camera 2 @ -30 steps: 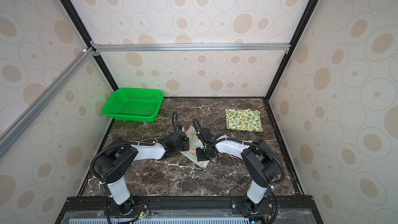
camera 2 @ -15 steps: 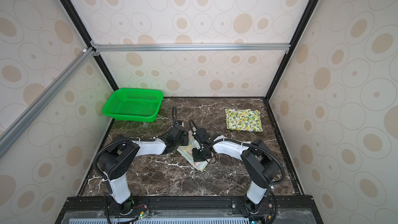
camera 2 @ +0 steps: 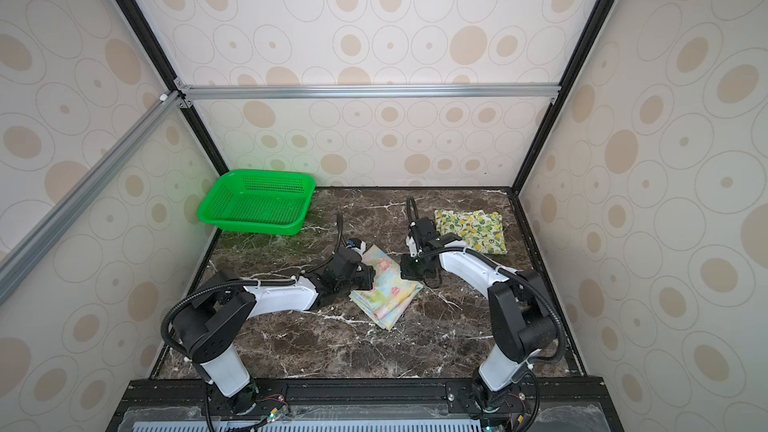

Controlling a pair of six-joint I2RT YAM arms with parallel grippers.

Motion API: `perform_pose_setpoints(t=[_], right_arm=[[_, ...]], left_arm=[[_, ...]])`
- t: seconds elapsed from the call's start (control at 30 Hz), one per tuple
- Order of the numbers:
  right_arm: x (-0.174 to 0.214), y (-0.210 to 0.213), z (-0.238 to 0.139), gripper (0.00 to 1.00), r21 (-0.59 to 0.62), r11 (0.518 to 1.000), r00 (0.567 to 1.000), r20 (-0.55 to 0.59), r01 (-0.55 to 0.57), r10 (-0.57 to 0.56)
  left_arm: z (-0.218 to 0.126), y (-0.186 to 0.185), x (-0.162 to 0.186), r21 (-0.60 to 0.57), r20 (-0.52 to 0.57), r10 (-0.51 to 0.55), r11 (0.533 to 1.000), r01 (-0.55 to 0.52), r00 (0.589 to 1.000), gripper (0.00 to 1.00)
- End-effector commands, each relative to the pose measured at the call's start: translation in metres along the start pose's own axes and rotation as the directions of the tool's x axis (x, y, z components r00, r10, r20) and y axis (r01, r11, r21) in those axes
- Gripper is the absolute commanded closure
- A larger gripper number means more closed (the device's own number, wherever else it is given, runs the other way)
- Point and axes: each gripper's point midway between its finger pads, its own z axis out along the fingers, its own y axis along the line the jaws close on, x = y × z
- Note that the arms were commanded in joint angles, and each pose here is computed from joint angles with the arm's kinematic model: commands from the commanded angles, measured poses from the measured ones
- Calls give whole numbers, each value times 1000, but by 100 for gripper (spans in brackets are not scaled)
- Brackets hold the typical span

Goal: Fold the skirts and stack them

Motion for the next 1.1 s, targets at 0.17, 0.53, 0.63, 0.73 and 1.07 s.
perform_pose_setpoints(t=[0.17,0.53,0.63,0.73,1.07], right_arm=[[31,-25,26,100,57,998,996,-88,-9,14],[97,-16,37,100,50,985,977,-133,-163,168],[104,14,38,100,32,989,983,-115,-143,145],[95,38,31,100,-21,991,987,-91,-132,130],[17,30,-10,100,-70,993,991,96,-91,98]], left_arm=[[32,7,-1,-91,-45,49,994,-53,998,100],[74,-7,-25,-93,-55,168,981,-173,984,100],[76,-14,-37,-74,-18,179,981,-180,984,100],[64,-16,-54,-78,25,179,981,-177,983,100],[-7,-13,-35,-40,0,54,998,-54,999,100]])
